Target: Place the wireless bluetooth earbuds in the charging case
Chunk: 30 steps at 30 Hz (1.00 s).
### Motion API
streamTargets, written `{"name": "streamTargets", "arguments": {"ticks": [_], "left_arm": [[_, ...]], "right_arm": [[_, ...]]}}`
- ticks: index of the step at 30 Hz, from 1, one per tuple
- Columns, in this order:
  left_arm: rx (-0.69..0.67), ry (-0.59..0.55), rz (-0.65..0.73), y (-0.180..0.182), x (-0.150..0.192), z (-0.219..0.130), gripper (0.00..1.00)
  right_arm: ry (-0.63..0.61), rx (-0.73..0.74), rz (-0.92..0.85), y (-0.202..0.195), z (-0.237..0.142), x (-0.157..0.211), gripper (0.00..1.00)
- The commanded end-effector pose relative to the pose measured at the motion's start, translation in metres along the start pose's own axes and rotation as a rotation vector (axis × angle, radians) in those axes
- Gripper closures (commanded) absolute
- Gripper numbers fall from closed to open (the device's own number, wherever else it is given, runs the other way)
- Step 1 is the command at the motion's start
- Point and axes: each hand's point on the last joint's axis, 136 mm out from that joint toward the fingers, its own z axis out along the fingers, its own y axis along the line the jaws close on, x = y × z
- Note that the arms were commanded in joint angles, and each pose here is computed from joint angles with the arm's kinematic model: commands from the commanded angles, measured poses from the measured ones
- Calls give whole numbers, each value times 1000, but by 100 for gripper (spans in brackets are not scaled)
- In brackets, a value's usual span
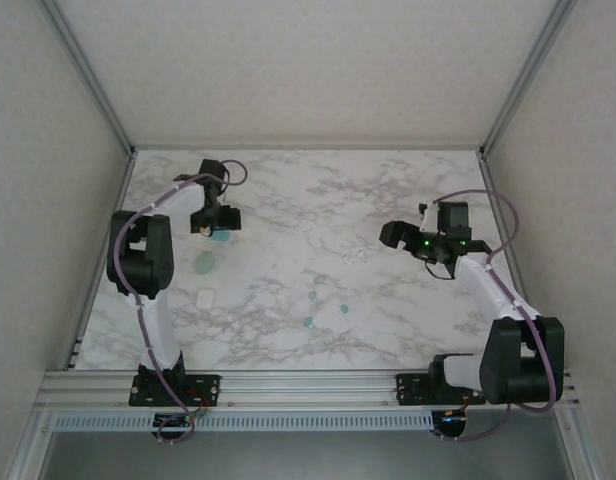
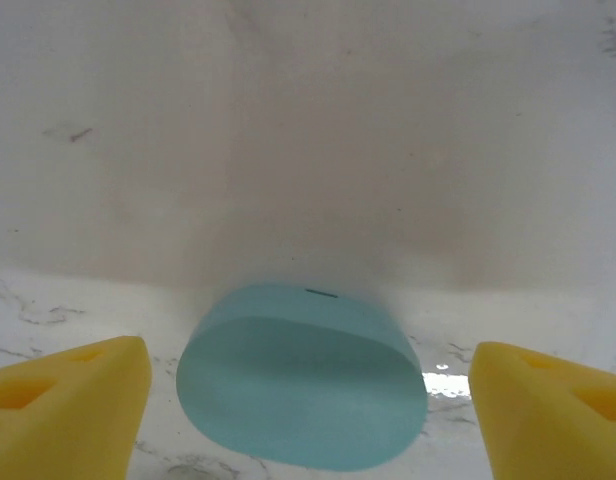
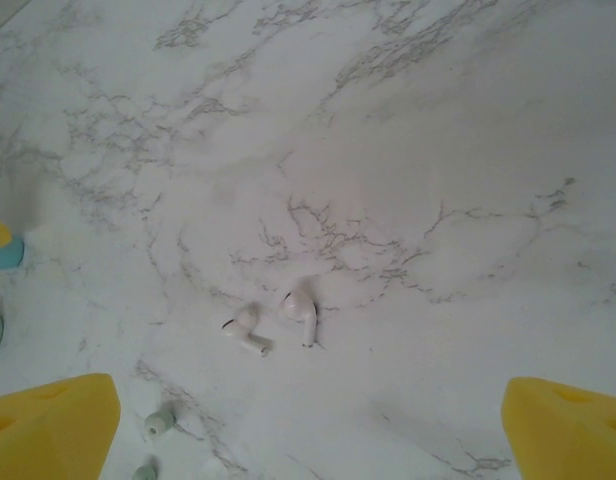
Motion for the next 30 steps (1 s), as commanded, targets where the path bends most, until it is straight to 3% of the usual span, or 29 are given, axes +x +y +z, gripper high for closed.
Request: {"name": "streamTargets", "arguments": {"ticks": [1,7,12,16,19,30], "left_arm": [[-42,50,43,3,5,4,22],[-51,74,66,2,6,12,32],[-47,91,93,-4,8,15,35],[-19,95,108,-16,13,10,44],[-4,93,129,-30,17,2,45],[132,31,240,-157,54,-32,44]], "right_arm": [[8,18,5,-1,-5,7,1],[-6,28,19,-2,-9,7,1],[1,37,25,-4,-8,10,1],[0,39,34,-5,-8,11,1],[-8,43,36,-6,-9,11,1],[-8,52,55,-12,-5,15,1]]}}
